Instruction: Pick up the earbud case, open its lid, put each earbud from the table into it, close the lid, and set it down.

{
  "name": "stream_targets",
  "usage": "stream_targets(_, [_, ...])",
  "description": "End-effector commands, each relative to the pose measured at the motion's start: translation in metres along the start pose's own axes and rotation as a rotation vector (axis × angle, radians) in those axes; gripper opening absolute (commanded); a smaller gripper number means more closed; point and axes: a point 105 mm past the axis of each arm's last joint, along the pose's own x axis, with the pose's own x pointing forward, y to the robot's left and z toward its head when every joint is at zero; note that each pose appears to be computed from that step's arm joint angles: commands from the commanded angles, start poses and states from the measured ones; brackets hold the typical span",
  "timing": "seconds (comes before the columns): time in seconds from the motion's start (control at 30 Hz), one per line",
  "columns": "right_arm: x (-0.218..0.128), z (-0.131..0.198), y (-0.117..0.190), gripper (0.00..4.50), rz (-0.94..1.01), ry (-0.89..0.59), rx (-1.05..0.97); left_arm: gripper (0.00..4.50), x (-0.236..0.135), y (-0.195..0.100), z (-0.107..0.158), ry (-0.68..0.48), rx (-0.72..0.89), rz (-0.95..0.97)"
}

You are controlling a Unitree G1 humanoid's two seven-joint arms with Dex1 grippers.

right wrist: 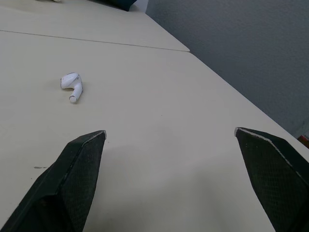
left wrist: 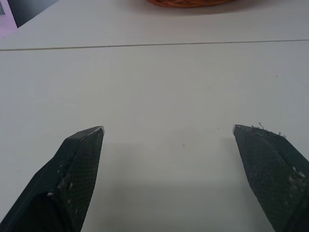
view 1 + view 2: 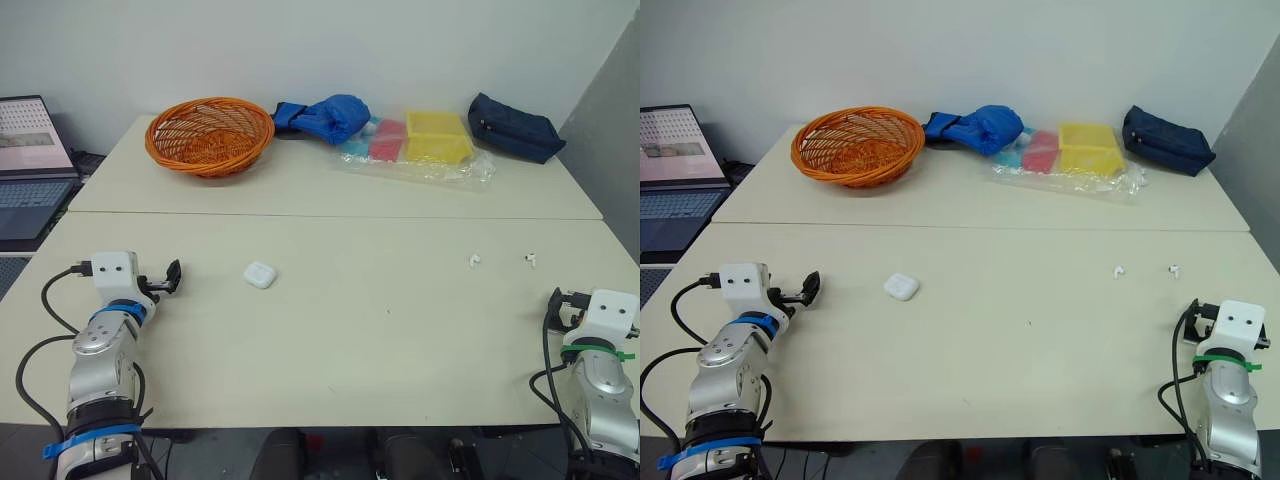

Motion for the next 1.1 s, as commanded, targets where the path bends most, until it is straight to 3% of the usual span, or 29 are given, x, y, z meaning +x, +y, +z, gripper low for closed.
stream_targets(0.03, [-0.001,0.015,-0.008,4.5,-0.028,-0.056,-0.007,4.48,0.002,0.002,0.017,-0.048,0.03,-0.001])
stream_targets(0.67, [-0.006,0.04,0.024,4.5,0.124,-0.141,-0.035,4.48,-0.017,-0.025,0.042,-0.098,0.008,-0.229])
stream_targets(0.83, [-0.011,0.07,0.068,4.5,0.385,-0.224,-0.037,4.48,-0.041,-0.071,0.052,-0.088,0.061,-0.506])
stream_targets(0.97, [-0.033,0.096,0.127,4.5,0.831,-0.263,-0.013,4.48,-0.058,-0.093,0.05,-0.058,0.105,-0.643])
stream_targets(1.1, [-0.061,0.121,0.159,4.5,1.187,-0.291,0.024,4.48,-0.061,-0.103,0.038,-0.013,0.055,-0.665])
